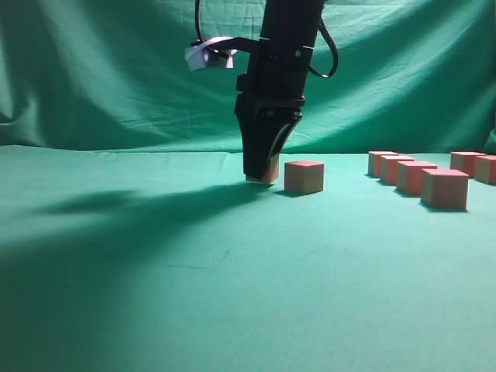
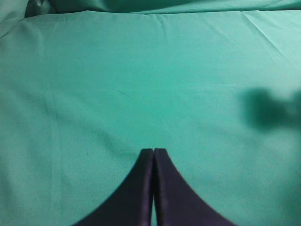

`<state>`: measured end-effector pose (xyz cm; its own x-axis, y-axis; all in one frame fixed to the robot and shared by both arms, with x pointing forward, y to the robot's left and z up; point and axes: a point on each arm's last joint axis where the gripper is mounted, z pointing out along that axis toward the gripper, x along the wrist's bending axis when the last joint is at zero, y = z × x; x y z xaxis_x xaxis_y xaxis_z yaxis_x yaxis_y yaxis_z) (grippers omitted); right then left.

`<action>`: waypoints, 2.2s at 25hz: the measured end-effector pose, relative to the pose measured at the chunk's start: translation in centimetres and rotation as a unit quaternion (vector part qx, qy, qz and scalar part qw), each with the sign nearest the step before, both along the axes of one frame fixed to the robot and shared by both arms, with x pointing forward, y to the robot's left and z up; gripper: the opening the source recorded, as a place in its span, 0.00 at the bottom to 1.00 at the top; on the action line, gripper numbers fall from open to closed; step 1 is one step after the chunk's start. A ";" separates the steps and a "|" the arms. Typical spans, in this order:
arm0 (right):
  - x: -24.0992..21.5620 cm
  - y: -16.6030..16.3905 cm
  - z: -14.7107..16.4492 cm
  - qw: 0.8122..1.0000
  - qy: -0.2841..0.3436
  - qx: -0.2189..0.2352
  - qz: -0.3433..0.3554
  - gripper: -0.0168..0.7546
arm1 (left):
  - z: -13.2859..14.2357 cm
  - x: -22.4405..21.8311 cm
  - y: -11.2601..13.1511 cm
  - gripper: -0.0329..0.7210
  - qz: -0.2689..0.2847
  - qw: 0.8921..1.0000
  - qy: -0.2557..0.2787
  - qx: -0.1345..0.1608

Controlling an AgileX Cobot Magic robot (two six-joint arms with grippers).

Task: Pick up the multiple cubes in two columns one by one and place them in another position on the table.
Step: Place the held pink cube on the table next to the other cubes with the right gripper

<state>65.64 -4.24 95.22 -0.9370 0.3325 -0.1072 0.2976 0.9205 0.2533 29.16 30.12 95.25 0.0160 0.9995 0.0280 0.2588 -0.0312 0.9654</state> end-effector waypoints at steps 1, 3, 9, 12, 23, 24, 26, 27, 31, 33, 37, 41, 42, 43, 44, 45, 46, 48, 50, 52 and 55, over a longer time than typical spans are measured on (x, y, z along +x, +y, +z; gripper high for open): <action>0.0 0.0 0.0 1.000 0.001 0.003 0.001 0.37 | 0.0 0.0 0.0 0.04 0.000 1.000 0.000 0.000; -0.1 0.2 0.1 1.000 0.002 0.007 0.008 0.37 | 0.0 0.0 0.0 0.04 0.000 1.000 0.000 0.000; -0.1 0.2 0.1 0.999 -0.003 0.004 0.034 0.37 | 0.0 0.0 0.0 0.04 0.000 1.000 0.000 0.000; -0.1 0.2 0.1 0.999 -0.006 0.002 0.047 0.37 | 0.0 0.0 0.0 0.04 0.000 1.000 0.000 0.000; -0.1 0.3 0.1 0.998 -0.005 0.005 0.056 0.37 | 0.0 0.0 0.0 0.04 0.000 1.000 0.000 0.000; -0.1 0.3 0.1 0.998 -0.005 0.007 0.056 0.37 | 0.0 0.0 0.0 0.04 0.000 1.000 0.000 0.000; -0.1 0.3 0.1 0.998 -0.005 0.006 0.057 0.37 | 0.0 0.0 0.0 0.04 0.000 1.000 0.000 0.000; -0.2 0.3 0.1 0.998 -0.004 0.006 0.057 0.37 | 0.0 0.0 0.0 0.04 0.000 1.000 0.000 0.000; -0.2 0.3 -0.4 0.998 0.003 0.002 0.057 0.37 | 0.0 0.0 0.0 0.04 0.000 1.000 0.000 0.000; -0.1 0.3 -0.6 0.998 0.006 0.003 0.057 0.37 | 0.0 0.0 0.0 0.04 0.000 1.000 0.000 0.000; -0.1 0.3 -0.6 0.998 0.005 0.002 0.058 0.37 | 0.0 0.0 0.0 0.04 0.000 1.000 0.000 0.000; -0.1 0.3 -0.7 0.998 0.005 0.001 0.058 0.37 | 0.0 0.0 0.0 0.04 0.000 1.000 0.000 0.000; -0.1 0.3 -0.7 0.998 0.005 0.001 0.059 0.37 | 0.0 0.0 0.0 0.04 0.000 1.000 0.000 0.000; -0.1 0.3 -0.7 0.998 0.004 0.000 0.059 0.37 | 0.0 0.0 0.0 0.04 0.000 1.000 0.000 0.000; -0.1 0.3 -0.7 0.998 0.004 0.000 0.059 0.37 | 0.0 0.0 0.0 0.04 0.000 1.000 0.000 0.000; -0.1 0.3 -0.7 0.998 0.004 0.000 0.059 0.37 | 0.0 0.0 0.0 0.04 0.000 1.000 0.000 0.000; -0.1 0.3 -0.7 0.998 0.004 0.000 0.059 0.37 | 0.0 0.0 0.0 0.04 0.000 1.000 0.000 0.000; -0.1 0.3 -0.7 0.998 0.004 0.000 0.059 0.37 | 0.0 0.0 0.0 0.04 0.000 1.000 0.000 0.000; -0.1 0.3 -0.7 0.998 0.004 0.000 0.059 0.37 | 0.0 0.0 0.0 0.04 0.000 1.000 0.000 0.000; -0.1 0.3 -0.7 0.998 0.004 0.000 0.059 0.37 | 0.0 0.0 0.0 0.04 0.000 1.000 0.000 0.000; -0.1 0.2 -1.0 0.998 0.008 -0.008 0.061 0.47 | 0.0 0.0 0.0 0.04 0.000 1.000 0.000 0.000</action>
<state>65.54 -4.04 94.22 -0.9718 0.2151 -0.0967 0.1877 0.9536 0.2353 29.16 30.12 95.25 0.0160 0.9995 0.0280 0.2588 -0.0312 0.9654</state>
